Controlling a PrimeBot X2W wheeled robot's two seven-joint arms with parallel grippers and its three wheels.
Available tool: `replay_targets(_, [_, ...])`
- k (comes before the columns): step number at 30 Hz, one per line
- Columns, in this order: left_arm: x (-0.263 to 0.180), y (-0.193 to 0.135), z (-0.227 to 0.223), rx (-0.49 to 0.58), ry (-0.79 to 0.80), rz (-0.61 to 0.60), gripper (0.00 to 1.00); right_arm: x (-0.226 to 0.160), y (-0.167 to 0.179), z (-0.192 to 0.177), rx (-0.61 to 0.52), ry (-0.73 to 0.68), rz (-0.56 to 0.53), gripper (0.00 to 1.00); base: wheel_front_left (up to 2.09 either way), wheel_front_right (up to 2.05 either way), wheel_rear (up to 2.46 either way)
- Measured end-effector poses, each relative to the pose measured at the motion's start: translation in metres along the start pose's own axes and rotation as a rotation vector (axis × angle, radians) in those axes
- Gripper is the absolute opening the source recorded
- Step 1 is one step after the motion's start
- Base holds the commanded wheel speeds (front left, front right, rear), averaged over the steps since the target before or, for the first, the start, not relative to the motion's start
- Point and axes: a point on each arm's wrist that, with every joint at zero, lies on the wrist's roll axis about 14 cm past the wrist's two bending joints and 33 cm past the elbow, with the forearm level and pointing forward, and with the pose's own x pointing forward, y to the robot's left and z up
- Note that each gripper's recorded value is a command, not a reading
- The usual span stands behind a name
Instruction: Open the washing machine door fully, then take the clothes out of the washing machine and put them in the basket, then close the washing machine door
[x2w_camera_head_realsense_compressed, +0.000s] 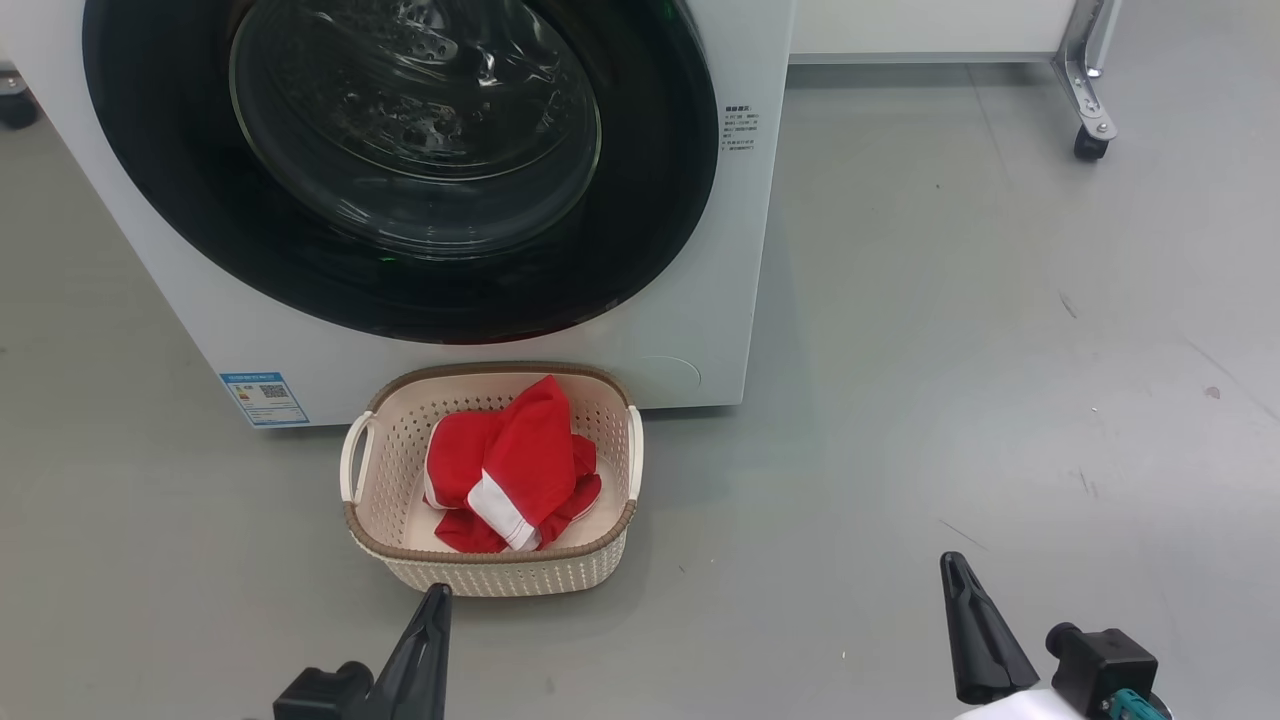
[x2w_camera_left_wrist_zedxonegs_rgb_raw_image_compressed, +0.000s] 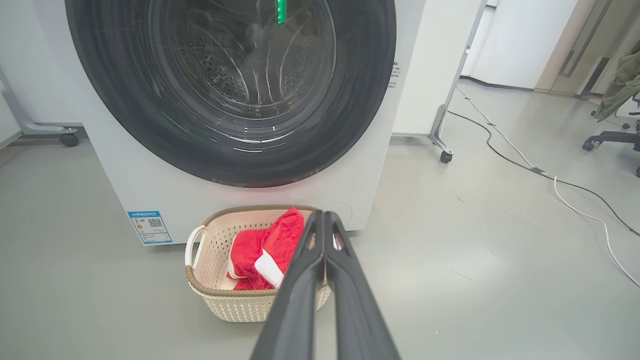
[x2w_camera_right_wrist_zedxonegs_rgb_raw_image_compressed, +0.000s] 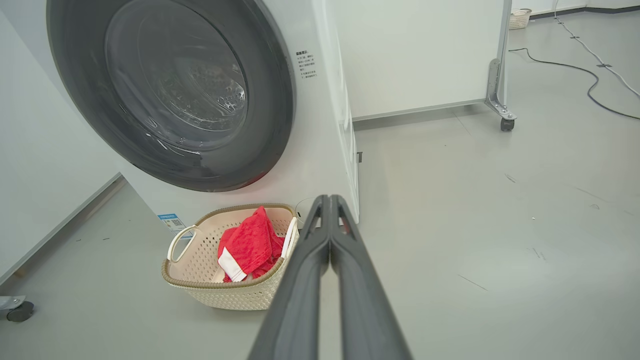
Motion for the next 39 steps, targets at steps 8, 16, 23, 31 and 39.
replay_targets(8, [0.000,0.005,0.002,-0.114,0.000,0.024,0.00,0.000,-0.005,0.001,0.102,0.001,-0.027,0.00,0.00,0.00,0.00])
replay_targets(16, [0.001,0.015,0.002,-0.211,0.007,0.063,0.00,0.000,-0.017,0.002,0.200,0.007,-0.072,0.00,0.00,0.00,0.00])
replay_targets(23, [0.001,0.024,0.002,-0.299,0.014,0.091,0.00,0.004,-0.024,0.006,0.286,0.004,-0.099,0.00,0.00,0.00,0.00])
replay_targets(31, [0.002,0.033,0.000,-0.388,0.028,0.121,0.00,0.007,-0.031,0.008,0.370,0.006,-0.114,0.00,0.00,0.00,0.00])
replay_targets(39, [0.005,0.040,0.002,-0.474,0.028,0.132,0.00,0.009,-0.039,0.010,0.454,0.006,-0.132,0.00,0.00,0.00,0.00])
